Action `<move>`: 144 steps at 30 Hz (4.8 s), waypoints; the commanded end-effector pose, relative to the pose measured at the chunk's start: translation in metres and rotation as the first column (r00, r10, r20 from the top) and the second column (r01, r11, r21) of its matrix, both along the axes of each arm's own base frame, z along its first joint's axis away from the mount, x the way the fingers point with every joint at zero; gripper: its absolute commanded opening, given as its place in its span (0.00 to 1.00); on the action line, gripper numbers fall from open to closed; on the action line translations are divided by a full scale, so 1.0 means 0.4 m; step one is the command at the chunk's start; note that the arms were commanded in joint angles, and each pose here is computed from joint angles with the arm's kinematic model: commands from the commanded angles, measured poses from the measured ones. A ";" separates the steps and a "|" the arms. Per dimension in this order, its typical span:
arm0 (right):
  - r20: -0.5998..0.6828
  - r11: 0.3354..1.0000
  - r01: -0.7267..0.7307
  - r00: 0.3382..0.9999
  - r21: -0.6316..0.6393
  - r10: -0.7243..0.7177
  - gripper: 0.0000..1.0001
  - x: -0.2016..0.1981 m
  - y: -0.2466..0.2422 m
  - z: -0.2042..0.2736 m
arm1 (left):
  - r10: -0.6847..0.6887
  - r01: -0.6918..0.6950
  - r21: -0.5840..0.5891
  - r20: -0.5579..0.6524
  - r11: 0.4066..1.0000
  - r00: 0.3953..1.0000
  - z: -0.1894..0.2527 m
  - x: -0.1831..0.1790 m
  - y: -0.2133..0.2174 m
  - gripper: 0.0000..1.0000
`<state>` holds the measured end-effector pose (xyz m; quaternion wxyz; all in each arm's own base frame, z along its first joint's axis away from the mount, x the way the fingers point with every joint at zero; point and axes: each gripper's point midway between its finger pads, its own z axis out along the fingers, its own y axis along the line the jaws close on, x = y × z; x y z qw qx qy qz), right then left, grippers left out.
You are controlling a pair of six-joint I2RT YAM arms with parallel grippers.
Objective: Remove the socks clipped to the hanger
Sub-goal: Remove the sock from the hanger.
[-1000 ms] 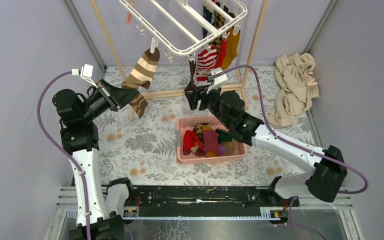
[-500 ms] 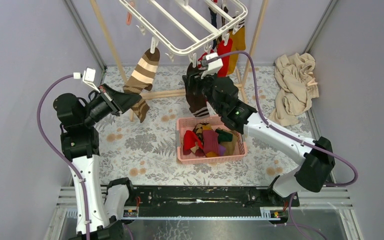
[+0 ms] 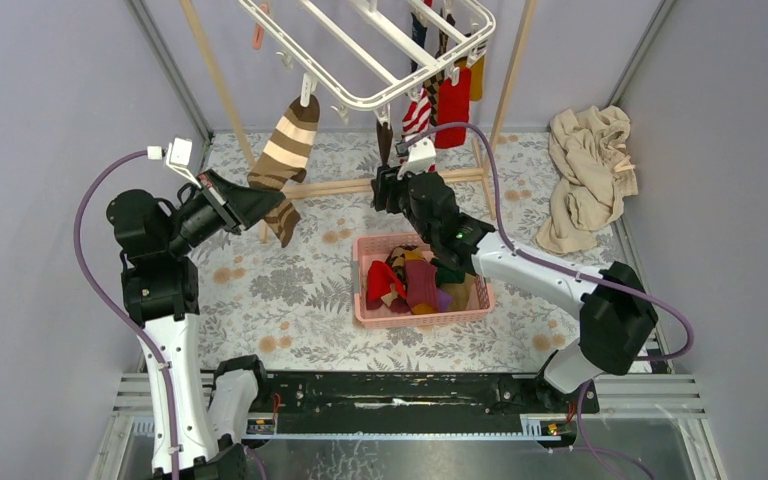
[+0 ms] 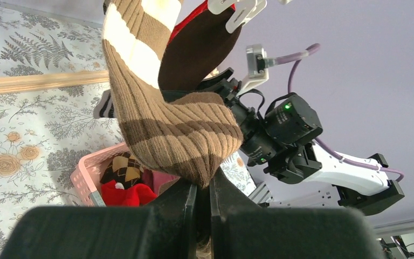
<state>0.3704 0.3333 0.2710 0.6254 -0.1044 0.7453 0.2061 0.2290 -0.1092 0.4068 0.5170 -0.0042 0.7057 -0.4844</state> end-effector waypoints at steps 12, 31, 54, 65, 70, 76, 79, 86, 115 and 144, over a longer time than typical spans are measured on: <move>0.090 0.968 -0.099 0.993 0.230 0.080 0.00 -0.051 -0.063 0.190 | -0.008 0.008 0.046 0.008 0.999 1.000 -0.067 0.005 0.001 0.41; 0.079 0.663 -0.539 0.803 0.520 0.591 0.00 -0.207 -0.019 0.337 | -0.165 0.175 -0.052 0.157 0.983 0.974 -0.078 -0.085 -0.078 0.99; 0.081 0.449 -0.570 0.675 0.688 0.733 0.00 -0.252 0.023 0.366 | -0.147 0.130 0.117 0.153 0.985 0.977 -0.243 0.039 -0.256 0.99; 0.059 0.421 -0.556 0.650 0.716 0.758 0.00 -0.275 0.019 0.339 | -0.093 0.053 0.172 0.235 0.984 0.967 -0.229 0.069 -0.316 0.99; 0.042 0.429 -0.543 0.654 0.722 0.756 0.00 -0.281 0.012 0.316 | -0.071 0.026 0.173 0.259 0.984 0.963 -0.215 0.073 -0.328 0.73; 0.020 0.427 -0.521 0.651 0.739 0.759 0.00 -0.285 0.010 0.275 | -0.065 0.020 0.221 0.198 0.975 0.978 -0.247 0.099 -0.335 0.15; 0.012 0.429 -0.515 0.650 0.742 0.759 0.00 -0.287 0.009 0.260 | -0.039 -0.004 0.226 0.188 0.974 0.981 -0.250 0.105 -0.325 0.00; -0.037 0.480 -0.500 0.664 0.721 0.747 0.16 -0.278 0.010 0.214 | 0.020 -0.056 0.259 0.138 0.964 0.990 -0.250 0.108 -0.293 0.00; 0.236 0.993 -0.109 0.967 0.042 0.097 0.76 -0.080 -0.074 0.435 | 0.014 -0.044 0.247 0.120 0.968 0.993 -0.201 0.081 -0.283 0.00; 0.372 0.999 -0.017 0.928 0.044 -0.001 0.65 0.025 0.003 0.541 | -0.013 -0.013 0.246 0.105 0.969 0.994 -0.216 0.072 -0.292 0.00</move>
